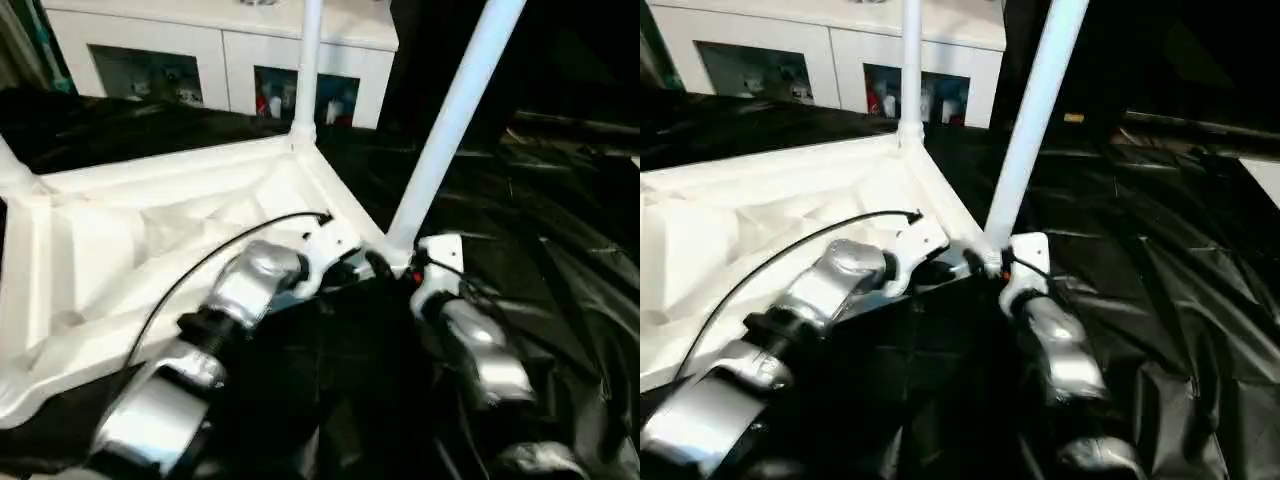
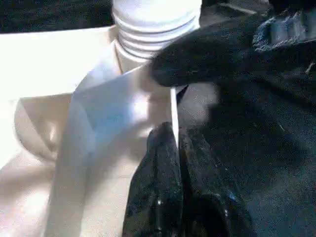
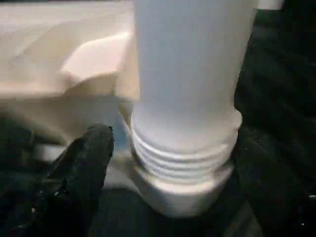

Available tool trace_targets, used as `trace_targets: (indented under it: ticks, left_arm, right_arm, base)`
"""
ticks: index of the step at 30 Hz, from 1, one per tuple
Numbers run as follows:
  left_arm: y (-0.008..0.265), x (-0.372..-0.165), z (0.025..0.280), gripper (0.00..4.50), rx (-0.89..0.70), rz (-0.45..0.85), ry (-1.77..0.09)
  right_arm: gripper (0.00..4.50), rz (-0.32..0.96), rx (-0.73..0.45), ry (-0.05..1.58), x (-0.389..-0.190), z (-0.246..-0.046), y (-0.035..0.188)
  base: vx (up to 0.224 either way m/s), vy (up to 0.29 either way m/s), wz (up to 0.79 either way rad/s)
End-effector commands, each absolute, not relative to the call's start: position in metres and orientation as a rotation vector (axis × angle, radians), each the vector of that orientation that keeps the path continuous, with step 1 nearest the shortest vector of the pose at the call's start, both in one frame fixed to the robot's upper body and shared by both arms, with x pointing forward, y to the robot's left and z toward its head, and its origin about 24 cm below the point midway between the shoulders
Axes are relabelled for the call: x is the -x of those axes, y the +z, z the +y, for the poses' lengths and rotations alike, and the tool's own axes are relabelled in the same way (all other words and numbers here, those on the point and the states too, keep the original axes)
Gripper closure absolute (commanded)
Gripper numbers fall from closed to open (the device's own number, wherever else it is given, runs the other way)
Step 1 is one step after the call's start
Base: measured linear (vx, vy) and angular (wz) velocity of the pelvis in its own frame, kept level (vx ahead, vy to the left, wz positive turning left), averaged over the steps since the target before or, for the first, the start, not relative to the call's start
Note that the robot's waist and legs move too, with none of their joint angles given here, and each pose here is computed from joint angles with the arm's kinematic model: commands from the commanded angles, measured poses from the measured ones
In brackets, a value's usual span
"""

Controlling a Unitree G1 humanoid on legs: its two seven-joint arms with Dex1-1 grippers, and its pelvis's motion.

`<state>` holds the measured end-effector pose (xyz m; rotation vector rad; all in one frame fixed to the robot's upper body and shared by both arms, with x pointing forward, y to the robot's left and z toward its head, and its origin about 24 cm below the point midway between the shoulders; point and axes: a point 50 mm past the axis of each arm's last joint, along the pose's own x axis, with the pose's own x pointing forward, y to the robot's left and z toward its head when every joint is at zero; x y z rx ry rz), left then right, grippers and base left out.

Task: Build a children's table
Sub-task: Rotate leg to tighten

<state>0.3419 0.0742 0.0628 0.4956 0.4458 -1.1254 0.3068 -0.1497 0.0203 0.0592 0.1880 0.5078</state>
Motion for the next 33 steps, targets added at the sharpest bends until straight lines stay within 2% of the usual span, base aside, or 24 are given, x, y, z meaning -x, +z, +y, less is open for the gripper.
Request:
trace_targets:
  ticks: [1, 4, 7, 13, 15, 24, 29, 33]
  left_arm:
    - [0.054, -0.332, 0.079, 4.5, -0.516, 0.47, -1.22]
    - [0.056, -0.329, 0.083, 4.5, -0.527, 0.448, -1.276]
    - [0.059, -0.315, 0.095, 4.5, -0.517, 0.457, -1.434]
    - [0.06, -0.309, 0.101, 4.5, -0.514, 0.466, -1.494]
    - [0.06, -0.308, 0.103, 4.5, -0.518, 0.467, -1.497]
    - [0.061, -0.307, 0.106, 4.5, -0.517, 0.465, -1.5]
    - [0.06, -0.307, 0.106, 4.5, -0.519, 0.47, -1.499]
    - [0.057, -0.31, 0.103, 4.5, -0.492, 0.481, -1.444]
  right_arm:
    - [0.59, 0.177, -0.047, 0.619, -0.302, -0.152, 0.027]
    - [0.59, 0.183, -0.032, 0.66, -0.299, -0.161, 0.03]
    - [0.59, 0.205, 0.018, 0.785, -0.288, -0.177, 0.035]
    - [0.59, 0.235, 0.023, 0.927, -0.278, -0.175, 0.037]
    - [0.76, 0.248, 0.028, 0.953, -0.276, -0.174, 0.036]
    - [1.53, 0.251, 0.012, 0.997, -0.274, -0.17, 0.037]
    - [1.72, 0.26, 0.008, 1.005, -0.273, -0.17, 0.035]
    - [1.74, 0.268, -0.018, 0.87, -0.28, -0.173, 0.028]
  base:
    - [0.0, 0.0, 0.0]
    - [0.0, 0.0, 0.0]
    - [0.0, 0.0, 0.0]
    - [0.0, 0.0, 0.0]
    - [0.0, 0.0, 0.0]
    - [0.0, 0.0, 0.0]
    - [0.0, 0.0, 0.0]
    - [0.0, 0.0, 0.0]
